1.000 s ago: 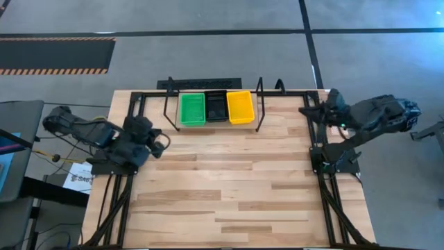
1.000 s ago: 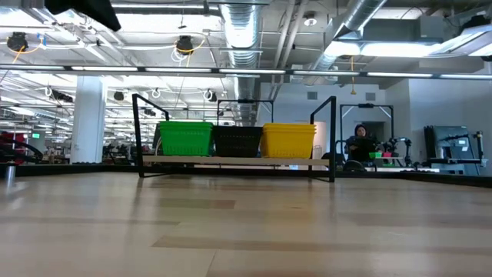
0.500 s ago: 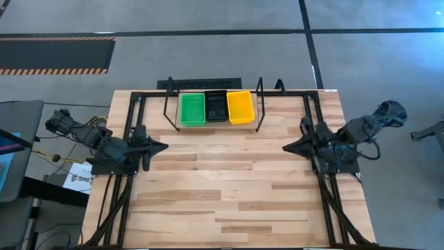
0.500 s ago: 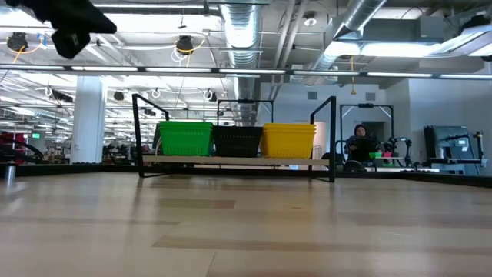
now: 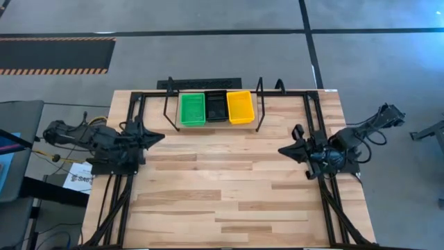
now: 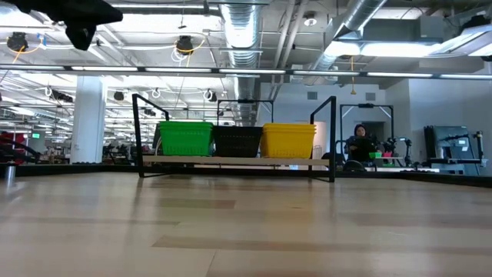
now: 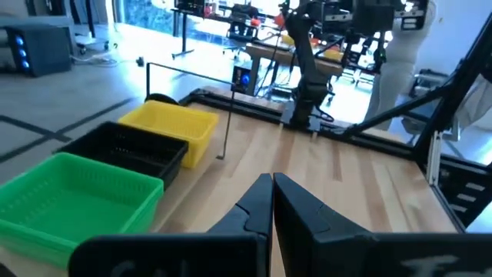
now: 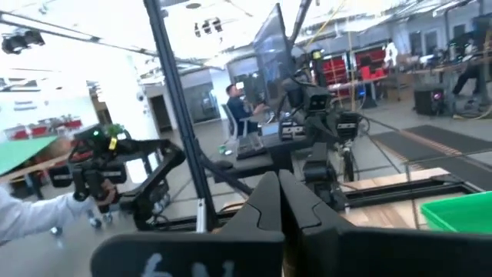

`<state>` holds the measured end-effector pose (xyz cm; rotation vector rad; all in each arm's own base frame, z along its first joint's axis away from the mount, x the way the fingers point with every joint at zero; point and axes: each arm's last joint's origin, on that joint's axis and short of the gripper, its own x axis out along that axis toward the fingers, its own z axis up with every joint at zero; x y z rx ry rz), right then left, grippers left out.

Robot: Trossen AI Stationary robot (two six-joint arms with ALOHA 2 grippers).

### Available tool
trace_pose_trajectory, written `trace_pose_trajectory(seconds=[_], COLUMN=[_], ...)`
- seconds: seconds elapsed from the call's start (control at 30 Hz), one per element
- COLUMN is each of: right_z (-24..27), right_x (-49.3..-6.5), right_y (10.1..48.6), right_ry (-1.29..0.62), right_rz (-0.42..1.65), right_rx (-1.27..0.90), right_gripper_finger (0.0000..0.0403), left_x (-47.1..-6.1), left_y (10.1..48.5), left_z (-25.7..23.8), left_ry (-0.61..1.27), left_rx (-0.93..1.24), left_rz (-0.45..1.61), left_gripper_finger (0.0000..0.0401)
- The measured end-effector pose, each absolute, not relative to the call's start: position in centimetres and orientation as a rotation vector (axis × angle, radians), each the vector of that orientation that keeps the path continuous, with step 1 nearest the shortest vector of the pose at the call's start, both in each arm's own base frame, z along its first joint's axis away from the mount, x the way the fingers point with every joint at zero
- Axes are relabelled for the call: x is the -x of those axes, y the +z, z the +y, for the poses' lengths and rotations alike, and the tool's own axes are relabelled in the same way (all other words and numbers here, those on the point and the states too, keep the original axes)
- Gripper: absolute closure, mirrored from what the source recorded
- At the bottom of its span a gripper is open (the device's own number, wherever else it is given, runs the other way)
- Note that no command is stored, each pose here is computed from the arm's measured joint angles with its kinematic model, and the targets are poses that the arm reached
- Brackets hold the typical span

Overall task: Stack baskets on shelf by color
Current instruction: Return to Home Position

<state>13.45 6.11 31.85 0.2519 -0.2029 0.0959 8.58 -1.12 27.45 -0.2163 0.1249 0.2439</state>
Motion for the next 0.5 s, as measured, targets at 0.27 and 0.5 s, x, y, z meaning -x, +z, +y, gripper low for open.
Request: trace_pose_trajectory(seconds=[0.27, 0.5], right_z=[4.7, 3.2], right_x=[-12.0, -9.1], right_y=[32.4, 32.7], right_ry=[0.040, 0.041], right_rz=[-0.249, -0.274], right_rx=[-0.082, -0.097], right_gripper_finger=[0.0403, 0.0403], left_x=[-7.6, -7.1], left_y=[26.7, 26.0], left_z=[-0.3, -0.3], left_ry=[0.221, 0.187], left_rx=[0.208, 0.226], left_rz=[0.191, 0.152], left_gripper_finger=[0.0401, 0.0401])
